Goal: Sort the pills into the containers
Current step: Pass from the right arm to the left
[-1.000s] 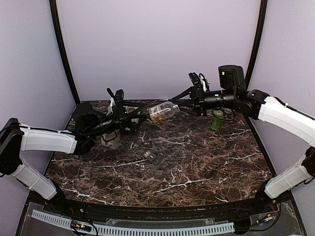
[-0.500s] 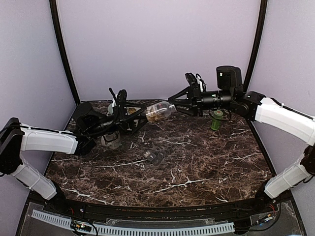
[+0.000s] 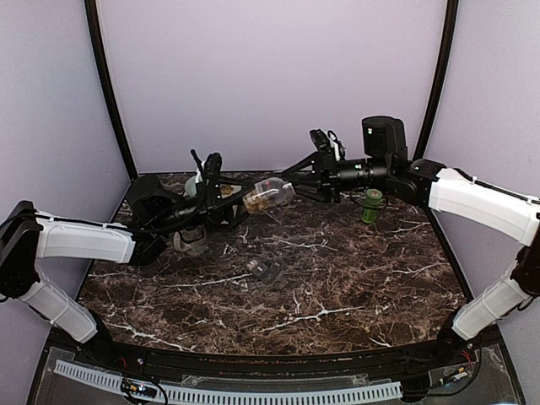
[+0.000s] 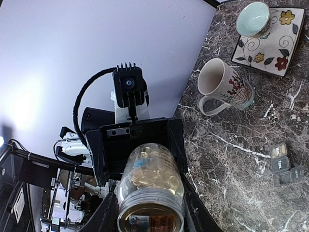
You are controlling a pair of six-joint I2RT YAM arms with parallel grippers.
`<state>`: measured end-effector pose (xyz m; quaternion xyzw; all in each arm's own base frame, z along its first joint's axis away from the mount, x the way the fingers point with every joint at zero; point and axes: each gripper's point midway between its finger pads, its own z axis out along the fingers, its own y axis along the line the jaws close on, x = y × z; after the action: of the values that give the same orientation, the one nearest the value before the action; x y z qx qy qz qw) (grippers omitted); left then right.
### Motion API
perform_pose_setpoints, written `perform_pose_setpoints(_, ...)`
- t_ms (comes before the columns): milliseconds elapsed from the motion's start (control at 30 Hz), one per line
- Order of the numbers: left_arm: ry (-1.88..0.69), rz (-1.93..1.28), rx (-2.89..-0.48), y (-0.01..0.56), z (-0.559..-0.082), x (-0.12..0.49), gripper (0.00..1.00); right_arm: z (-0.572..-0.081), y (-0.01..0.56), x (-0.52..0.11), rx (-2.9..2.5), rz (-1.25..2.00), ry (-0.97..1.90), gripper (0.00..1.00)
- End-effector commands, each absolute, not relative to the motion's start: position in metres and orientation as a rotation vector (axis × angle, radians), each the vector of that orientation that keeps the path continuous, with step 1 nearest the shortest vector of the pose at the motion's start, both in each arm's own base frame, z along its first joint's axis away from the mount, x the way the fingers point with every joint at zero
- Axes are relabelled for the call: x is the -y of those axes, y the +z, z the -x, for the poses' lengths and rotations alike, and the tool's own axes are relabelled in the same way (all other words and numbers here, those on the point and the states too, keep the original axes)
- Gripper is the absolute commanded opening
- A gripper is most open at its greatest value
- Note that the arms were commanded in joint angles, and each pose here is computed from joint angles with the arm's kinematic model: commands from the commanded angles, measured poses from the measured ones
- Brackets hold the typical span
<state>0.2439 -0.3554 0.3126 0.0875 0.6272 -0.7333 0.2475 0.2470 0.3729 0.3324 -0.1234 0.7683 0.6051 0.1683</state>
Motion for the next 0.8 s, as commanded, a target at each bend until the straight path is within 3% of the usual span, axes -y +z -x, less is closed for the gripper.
perform_pose_setpoints(0, -2.011, -0.303, -1.659, 0.327, -0.239, 0.358, 0.87, -0.245, 0.356, -0.381, -2.088, 0.404, 1.773, 0.00)
perform_pose_setpoints(433, -2.022, -0.328, -1.661, 0.327, -0.237, 0.360, 0.78, -0.250, 0.351, -0.388, -2.104, 0.380, 1.799, 0.00)
perform_pose_setpoints(767, -2.045, -0.341, -1.641, 0.330, -0.238, 0.364, 0.56, -0.251, 0.341, -0.393, -2.134, 0.397, 1.806, 0.00)
